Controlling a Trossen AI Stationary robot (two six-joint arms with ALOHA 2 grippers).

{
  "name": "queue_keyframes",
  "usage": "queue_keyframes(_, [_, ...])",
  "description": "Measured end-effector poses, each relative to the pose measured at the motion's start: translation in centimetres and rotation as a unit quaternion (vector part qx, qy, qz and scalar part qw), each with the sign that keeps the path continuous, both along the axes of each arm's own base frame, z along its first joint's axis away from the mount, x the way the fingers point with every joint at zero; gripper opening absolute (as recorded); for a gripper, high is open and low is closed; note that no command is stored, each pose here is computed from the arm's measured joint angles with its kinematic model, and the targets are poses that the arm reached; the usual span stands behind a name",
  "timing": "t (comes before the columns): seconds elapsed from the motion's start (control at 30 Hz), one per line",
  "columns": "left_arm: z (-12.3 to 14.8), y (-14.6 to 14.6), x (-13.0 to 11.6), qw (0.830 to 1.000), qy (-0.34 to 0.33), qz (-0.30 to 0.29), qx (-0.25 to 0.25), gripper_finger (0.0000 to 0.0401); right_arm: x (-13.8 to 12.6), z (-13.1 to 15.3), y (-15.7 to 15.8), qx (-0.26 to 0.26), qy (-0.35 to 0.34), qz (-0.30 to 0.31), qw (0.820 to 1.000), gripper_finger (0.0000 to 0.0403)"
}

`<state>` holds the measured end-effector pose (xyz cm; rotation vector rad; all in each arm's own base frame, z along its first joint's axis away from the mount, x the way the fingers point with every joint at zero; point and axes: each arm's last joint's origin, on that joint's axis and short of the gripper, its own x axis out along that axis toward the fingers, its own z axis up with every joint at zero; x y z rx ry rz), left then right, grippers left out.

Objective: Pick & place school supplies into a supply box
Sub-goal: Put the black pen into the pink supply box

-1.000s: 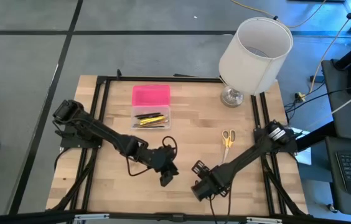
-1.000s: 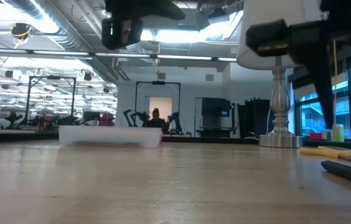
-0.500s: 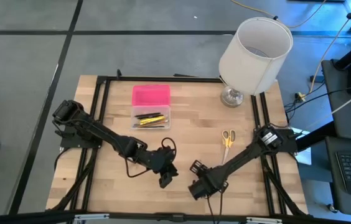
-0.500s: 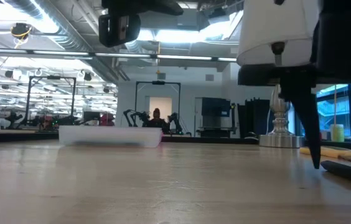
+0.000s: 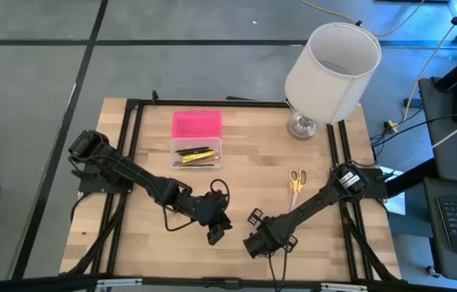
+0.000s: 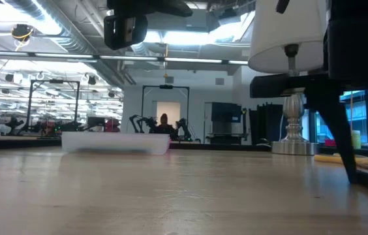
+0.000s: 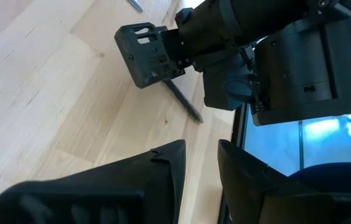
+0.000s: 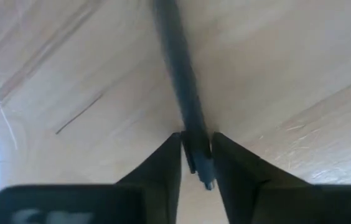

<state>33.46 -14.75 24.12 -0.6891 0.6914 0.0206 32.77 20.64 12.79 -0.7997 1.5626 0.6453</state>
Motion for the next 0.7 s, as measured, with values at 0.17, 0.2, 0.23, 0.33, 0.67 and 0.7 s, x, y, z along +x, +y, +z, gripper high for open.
queue_keyframes(0.17, [0.0, 0.0, 0.0, 1.000, 0.000, 0.000, 0.000, 0.0086, 0.0, 0.0, 0.0, 0.001, 0.000, -0.013, 1.000, 0.0051])
queue_keyframes(0.2, [0.0, 0.0, 0.0, 1.000, 0.000, 0.000, 0.000, 0.0086, 0.0, 0.0, 0.0, 0.001, 0.000, -0.013, 1.000, 0.0047])
queue_keyframes(0.23, [0.0, 0.0, 0.0, 1.000, 0.000, 0.000, 0.000, 0.0086, 0.0, 0.0, 0.0, 0.001, -0.001, -0.013, 1.000, 0.0045])
queue_keyframes(0.33, [0.0, 0.0, 0.0, 1.000, 0.000, 0.000, 0.000, 0.0086, 0.0, -0.1, 0.0, -0.001, 0.001, -0.013, 1.000, 0.0049])
queue_keyframes(0.67, [0.1, 0.0, 0.0, 1.000, -0.003, -0.007, 0.007, 0.0086, -0.3, 1.0, -0.2, 0.003, -0.008, -0.037, 0.999, 0.0054])
queue_keyframes(0.7, [0.1, 0.0, 0.0, 1.000, -0.002, -0.010, 0.007, 0.0086, -0.3, 1.2, -0.2, 0.004, -0.011, -0.038, 0.999, 0.0054])
